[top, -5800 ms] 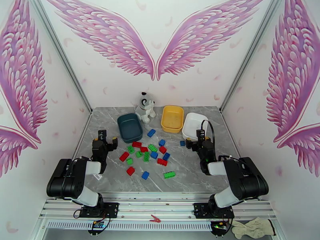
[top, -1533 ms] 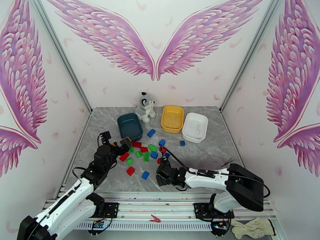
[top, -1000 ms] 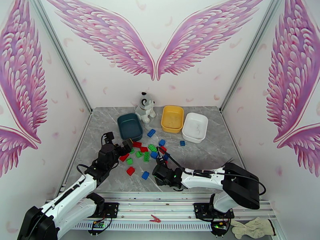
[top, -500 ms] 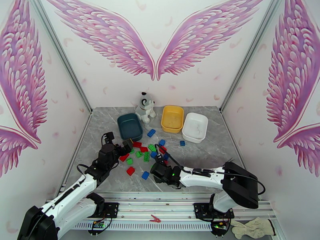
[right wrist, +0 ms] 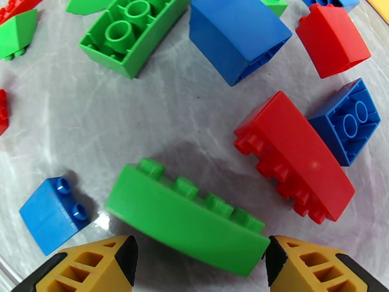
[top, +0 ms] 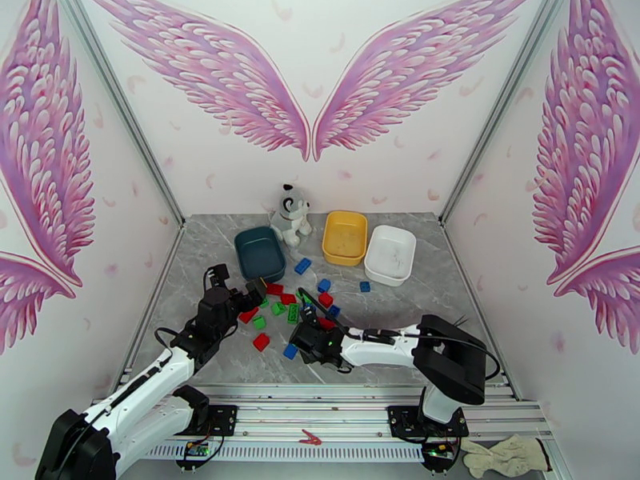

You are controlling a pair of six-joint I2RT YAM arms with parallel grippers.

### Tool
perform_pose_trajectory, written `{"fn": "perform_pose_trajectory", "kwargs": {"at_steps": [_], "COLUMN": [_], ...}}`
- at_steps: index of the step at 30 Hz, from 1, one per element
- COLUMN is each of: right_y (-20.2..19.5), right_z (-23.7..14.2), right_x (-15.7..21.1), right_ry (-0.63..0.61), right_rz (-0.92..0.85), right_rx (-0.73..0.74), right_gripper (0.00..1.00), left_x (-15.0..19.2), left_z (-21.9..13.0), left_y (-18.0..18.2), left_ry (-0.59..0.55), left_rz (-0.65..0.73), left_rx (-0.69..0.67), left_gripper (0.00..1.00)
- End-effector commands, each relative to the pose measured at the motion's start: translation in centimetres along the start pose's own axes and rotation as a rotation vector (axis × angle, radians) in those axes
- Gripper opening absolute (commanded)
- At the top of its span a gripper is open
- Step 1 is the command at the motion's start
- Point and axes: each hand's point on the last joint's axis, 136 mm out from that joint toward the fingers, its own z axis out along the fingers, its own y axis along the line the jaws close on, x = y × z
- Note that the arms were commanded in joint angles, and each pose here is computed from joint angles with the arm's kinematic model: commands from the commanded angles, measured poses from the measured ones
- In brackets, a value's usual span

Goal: Sort the legos into containers by color

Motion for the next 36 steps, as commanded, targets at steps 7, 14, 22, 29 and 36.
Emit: {"fn": "perform_pose_trajectory", "kwargs": {"at_steps": [7, 14, 22, 29, 36], "right_y": [-1.0, -1.1, -1.1, -2.5, -9.2], "right_z": [2.4, 2.2, 0.0, -2.6, -3.6], "right_x": [-2.7, -3.7, -3.8, -5.5, -8.8], "right_ry": [0.010, 0.007, -0.021, -0.082, -0.139], "right_rz": [0.067, 0.102, 0.118, 0.144, 0.291], "right_rx": [-0.049, -0.097, -0.154, -0.164, -0.093], "right_gripper": [0.68, 0.49, 0.24, 0.15, 0.11], "left_x": [-0.2, -0.1, 0.1, 1.7, 4.8], "left_z": [0.3, 0.4, 0.6, 1.8, 2.9], "left_y": [-0.5, -0.5, -1.6, -5.1, -9.0], "left_ry": [0.007, 0.011, 0.044, 0.143, 0.248], "left_rz": [-0.003, -0.002, 0.017, 0.051, 0.152], "left_rx": [0.011, 0.010, 0.057, 0.198, 0.292], "left_gripper": [0.99, 0.99, 0.99, 0.99, 0.99]}}
